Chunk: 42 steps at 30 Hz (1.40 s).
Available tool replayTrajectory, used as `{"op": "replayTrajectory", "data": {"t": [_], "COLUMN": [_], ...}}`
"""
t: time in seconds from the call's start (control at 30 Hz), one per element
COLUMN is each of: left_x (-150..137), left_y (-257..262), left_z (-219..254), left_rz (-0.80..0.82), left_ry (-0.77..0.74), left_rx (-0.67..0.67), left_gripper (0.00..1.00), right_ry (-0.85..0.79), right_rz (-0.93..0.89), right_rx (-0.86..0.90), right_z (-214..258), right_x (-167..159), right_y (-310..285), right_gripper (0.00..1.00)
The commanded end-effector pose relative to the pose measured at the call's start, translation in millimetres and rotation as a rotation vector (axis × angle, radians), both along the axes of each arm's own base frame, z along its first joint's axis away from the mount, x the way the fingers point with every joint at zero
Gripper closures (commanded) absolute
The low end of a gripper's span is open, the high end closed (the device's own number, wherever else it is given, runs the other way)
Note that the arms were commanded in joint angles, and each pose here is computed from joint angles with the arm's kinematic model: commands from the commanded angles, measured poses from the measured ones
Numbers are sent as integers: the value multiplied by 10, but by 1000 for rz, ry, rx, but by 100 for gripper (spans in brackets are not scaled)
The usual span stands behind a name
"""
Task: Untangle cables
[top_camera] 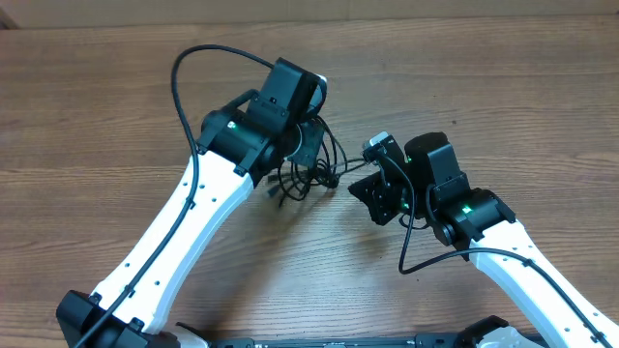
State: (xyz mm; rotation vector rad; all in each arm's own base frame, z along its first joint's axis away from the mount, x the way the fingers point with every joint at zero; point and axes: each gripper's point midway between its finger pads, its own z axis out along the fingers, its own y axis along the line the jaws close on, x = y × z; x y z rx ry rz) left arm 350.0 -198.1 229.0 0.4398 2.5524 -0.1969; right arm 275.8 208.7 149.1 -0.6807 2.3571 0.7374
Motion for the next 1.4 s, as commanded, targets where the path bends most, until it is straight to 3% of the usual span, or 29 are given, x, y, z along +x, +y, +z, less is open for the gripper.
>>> {"op": "replayTrajectory", "data": {"t": [0.0, 0.13, 0.23, 0.37, 0.57, 0.73, 0.83, 1.03, 1.2, 1.27, 1.37], "left_x": [64, 46, 47, 53, 43, 8, -6, -51, -59, -49, -18], "left_y": [84, 94, 94, 81, -26, -197, -217, -290, -298, -285, -234], "left_z": [106, 92, 93, 100, 125, 170, 171, 180, 179, 177, 170], "left_rz": [92, 75, 104, 175, 232, 175, 168, 140, 138, 142, 159], "left_ry": [-19, -15, -8, 6, 45, 74, 79, 102, 104, 98, 79], "left_rx": [-37, -21, -39, -86, -189, -268, -273, -303, -302, -296, -271], "left_gripper": [96, 96, 96, 96, 96, 96, 96, 96, 96, 96, 96], "right_ry": [-29, -102, -88, 121, 445, 467, 482, 538, 531, 515, 522], "right_rz": [0, 69, 48, -176, -452, -473, -489, -520, -517, -508, -492], "right_rx": [4, 8, 84, 250, 417, 461, 477, 447, 453, 467, 475], "right_z": [77, 147, 252, 338, 295, 275, 225, -44, -134, -93, -74], "right_x": [49, 72, 98, 152, 158, 274, 347, 417, 510, 537, 520], "right_y": [9, 66, 146, 186, 207, 281, 316, 347, 391, 406, 427], "right_gripper": [91, 80, 55, 44, 39, 41, 48, 53, 79, 96, 96]}}
